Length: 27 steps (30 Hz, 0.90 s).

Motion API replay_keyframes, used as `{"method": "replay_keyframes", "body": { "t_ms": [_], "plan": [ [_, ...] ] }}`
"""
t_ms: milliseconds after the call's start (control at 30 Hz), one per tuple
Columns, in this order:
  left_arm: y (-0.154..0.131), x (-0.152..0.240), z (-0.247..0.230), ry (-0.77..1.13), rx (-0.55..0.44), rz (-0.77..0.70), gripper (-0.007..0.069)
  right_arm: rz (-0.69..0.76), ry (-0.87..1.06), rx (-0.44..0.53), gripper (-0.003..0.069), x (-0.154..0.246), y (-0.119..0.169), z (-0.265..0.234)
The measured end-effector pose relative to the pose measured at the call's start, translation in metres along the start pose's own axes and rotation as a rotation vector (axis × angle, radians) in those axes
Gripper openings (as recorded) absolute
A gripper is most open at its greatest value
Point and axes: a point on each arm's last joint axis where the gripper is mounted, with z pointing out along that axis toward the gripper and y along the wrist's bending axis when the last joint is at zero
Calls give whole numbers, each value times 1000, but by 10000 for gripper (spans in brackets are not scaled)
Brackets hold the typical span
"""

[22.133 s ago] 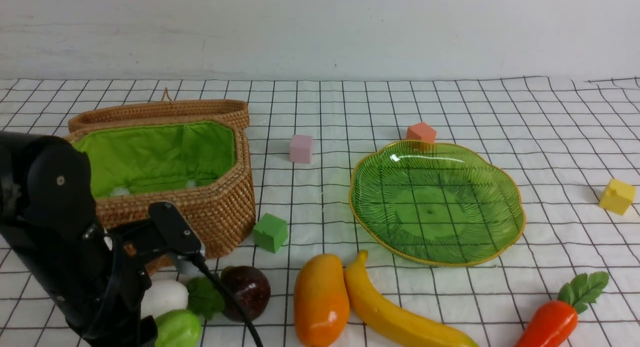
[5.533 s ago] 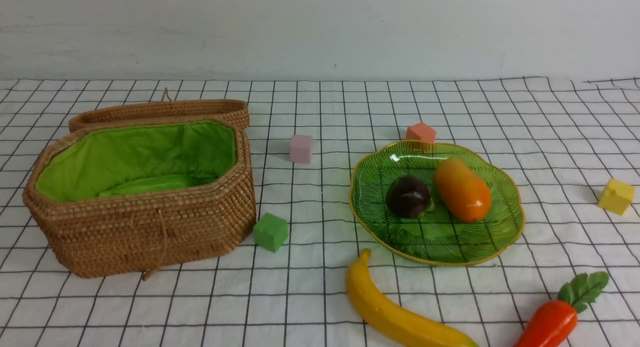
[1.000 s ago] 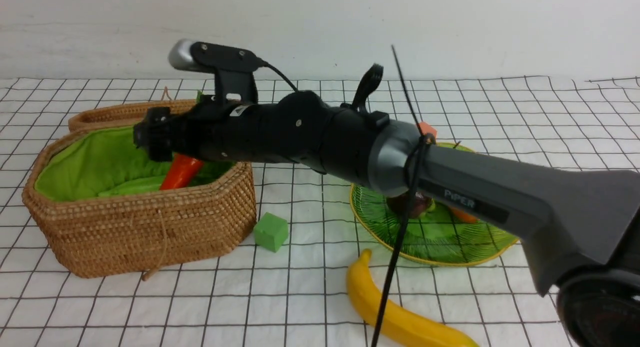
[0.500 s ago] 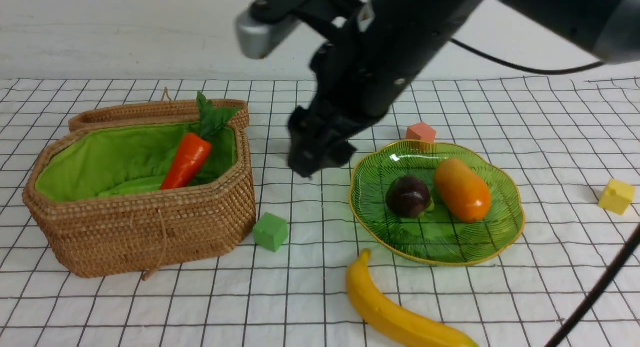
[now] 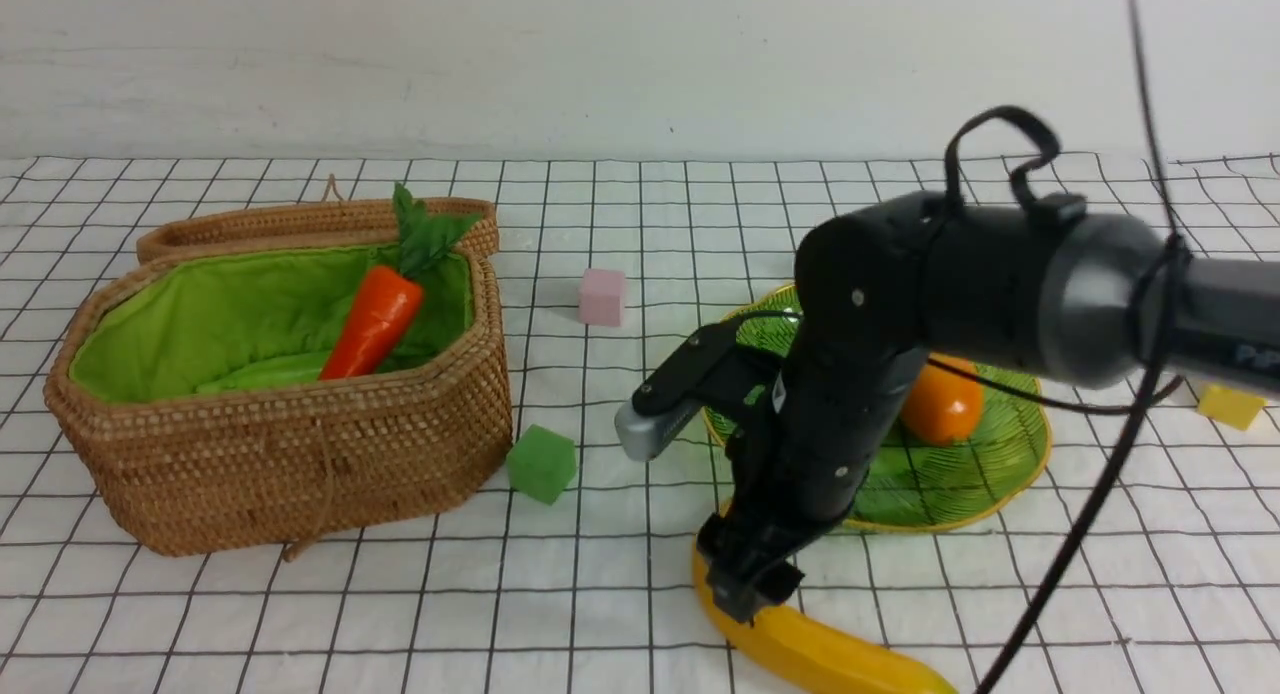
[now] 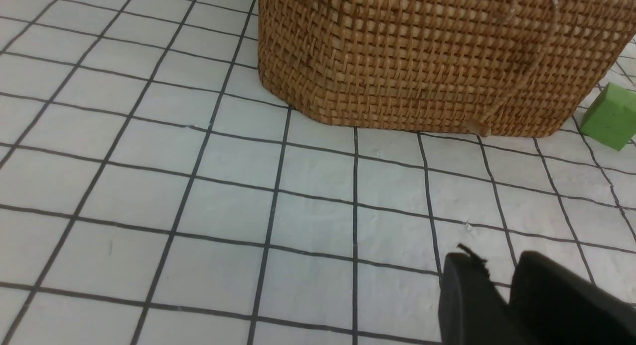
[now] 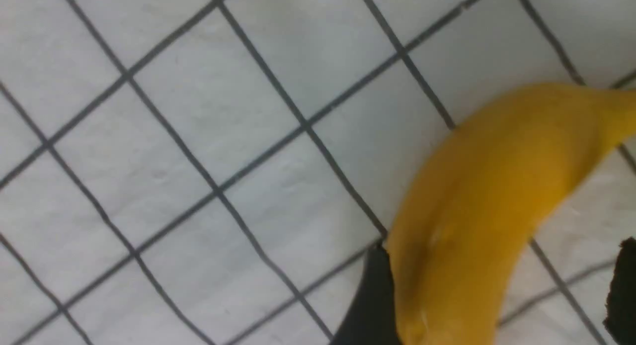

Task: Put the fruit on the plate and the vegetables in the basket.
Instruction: Use the right arm to grab a banana and put it into the right plate

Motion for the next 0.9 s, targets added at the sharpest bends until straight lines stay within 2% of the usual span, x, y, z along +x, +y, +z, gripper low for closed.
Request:
{"method": "replay_keyframes", "body": {
  "t_ms": [167,233,267,300,333,433,533,633,667,800,900],
  "plan": [
    [0,0,0,0,0,0,138,47,20,-58,549,-1,0,26],
    [0,0,0,0,0,0,142,52,32,-78,461,-1,0,31],
    [0,0,0,0,0,0,144,54,39,-89,388,-1,1,31],
    [0,0,0,0,0,0,144,55,43,-92,388,0,1,32],
    [0,0,0,0,0,0,145,61,77,-134,316,0,4,29],
    [0,0,0,0,0,0,146,60,89,-174,331,-8,6,12],
    [0,0,0,0,0,-1,148,63,13,-164,331,-21,-1,-14],
    [0,0,0,0,0,0,153,118,-158,-95,331,-37,-29,-63],
    [0,0,0,0,0,0,153,160,-233,-51,331,-39,-49,-79],
    [0,0,0,0,0,0,156,276,-349,36,331,-34,-94,-93],
    [0,0,0,0,0,0,160,352,-345,47,331,-25,-118,-83]
  ]
}}
